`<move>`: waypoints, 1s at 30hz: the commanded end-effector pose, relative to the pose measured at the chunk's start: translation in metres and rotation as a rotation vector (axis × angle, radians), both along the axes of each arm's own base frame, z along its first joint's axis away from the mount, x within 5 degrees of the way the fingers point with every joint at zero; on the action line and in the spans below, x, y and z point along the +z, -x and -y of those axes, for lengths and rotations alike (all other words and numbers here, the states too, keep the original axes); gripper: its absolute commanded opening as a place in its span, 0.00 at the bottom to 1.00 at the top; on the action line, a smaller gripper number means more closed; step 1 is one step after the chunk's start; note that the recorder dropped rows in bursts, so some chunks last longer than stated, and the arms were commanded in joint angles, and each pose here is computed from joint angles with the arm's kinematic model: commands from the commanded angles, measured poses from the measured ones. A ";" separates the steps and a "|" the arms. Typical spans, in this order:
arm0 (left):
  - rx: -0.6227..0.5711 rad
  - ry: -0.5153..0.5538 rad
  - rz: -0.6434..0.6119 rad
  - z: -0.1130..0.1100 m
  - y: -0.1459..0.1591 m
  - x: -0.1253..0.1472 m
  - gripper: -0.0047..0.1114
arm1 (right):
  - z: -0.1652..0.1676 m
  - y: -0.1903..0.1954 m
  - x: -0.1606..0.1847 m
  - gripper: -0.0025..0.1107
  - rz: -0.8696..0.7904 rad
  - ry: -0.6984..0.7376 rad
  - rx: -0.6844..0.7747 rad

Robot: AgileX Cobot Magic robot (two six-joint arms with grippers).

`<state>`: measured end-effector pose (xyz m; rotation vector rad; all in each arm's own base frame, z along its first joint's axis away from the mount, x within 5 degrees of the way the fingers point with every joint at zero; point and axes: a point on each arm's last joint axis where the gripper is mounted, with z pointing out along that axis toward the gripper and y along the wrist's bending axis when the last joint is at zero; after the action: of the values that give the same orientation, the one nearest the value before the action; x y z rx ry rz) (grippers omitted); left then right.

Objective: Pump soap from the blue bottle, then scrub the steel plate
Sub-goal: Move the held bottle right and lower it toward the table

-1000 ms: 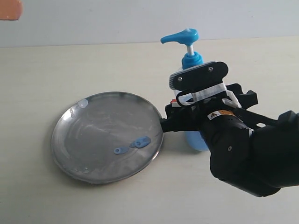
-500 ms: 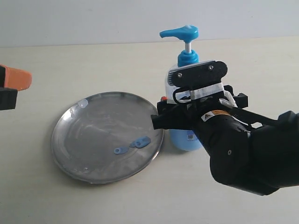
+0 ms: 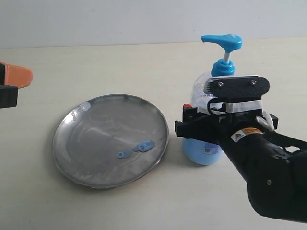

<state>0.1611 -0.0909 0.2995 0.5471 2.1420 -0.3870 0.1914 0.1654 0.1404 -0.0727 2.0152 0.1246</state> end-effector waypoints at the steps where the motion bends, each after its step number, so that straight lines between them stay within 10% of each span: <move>1: 0.013 0.012 0.012 -0.001 0.000 0.000 0.04 | 0.004 0.002 0.017 0.02 0.146 -0.053 0.028; 18: 0.017 0.015 0.016 -0.001 0.000 -0.002 0.04 | 0.005 0.013 0.004 0.07 0.099 0.091 0.193; 25: 0.017 0.017 0.015 -0.001 0.000 -0.002 0.04 | 0.005 0.013 0.004 0.63 0.101 0.120 0.213; 30: 0.017 0.017 0.015 -0.001 0.000 -0.002 0.04 | 0.005 0.013 0.004 0.86 0.108 0.119 0.208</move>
<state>0.1614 -0.0906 0.2970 0.5376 2.1363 -0.3863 0.1773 0.1596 0.1386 -0.3488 1.9557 0.1341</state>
